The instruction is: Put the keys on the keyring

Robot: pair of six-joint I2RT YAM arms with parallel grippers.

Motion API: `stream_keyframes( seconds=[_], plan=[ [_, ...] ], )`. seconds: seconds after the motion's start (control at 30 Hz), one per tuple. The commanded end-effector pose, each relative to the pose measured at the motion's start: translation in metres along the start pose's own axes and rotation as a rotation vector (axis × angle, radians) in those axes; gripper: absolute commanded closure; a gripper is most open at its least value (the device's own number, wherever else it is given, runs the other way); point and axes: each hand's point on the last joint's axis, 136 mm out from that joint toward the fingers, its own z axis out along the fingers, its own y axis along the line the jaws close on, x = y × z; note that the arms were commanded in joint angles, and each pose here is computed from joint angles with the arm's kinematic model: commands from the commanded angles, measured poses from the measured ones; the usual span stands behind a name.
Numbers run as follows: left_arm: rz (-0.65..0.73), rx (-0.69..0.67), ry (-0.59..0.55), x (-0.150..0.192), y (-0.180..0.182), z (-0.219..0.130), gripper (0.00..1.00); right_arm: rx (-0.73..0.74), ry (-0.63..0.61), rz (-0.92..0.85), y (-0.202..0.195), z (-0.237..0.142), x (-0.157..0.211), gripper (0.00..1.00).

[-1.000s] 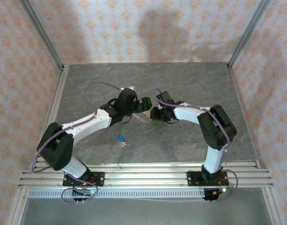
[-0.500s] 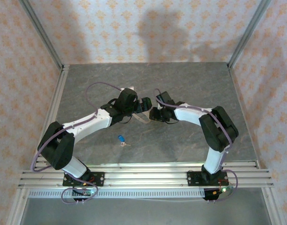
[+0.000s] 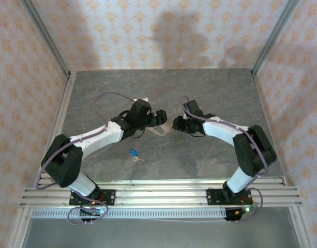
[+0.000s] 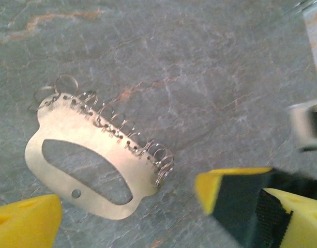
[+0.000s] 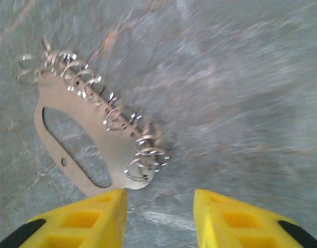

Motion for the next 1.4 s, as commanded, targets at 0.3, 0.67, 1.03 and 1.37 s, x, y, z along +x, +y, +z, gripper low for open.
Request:
stream_keyframes(
  seconds=[0.3, 0.67, 1.03, 1.37],
  plan=[
    [0.287, -0.067, 0.228, 0.042, -0.011, 0.021, 0.22, 0.131, -0.145, 0.135, -0.042, -0.041, -0.007, 0.04],
    [0.478, -0.130, 0.347, 0.073, -0.023, 0.060, 0.50, 0.355, -0.212, 0.171, -0.085, -0.061, -0.008, 0.00],
    [0.488, -0.157, 0.344, 0.076, -0.019, 0.087, 0.56, 0.339, -0.181, 0.223, -0.097, -0.050, 0.014, 0.00],
    [0.498, -0.163, 0.330, 0.072, -0.023, 0.104, 0.61, 0.298, -0.197, 0.239, -0.097, -0.053, 0.021, 0.00]
  ],
)
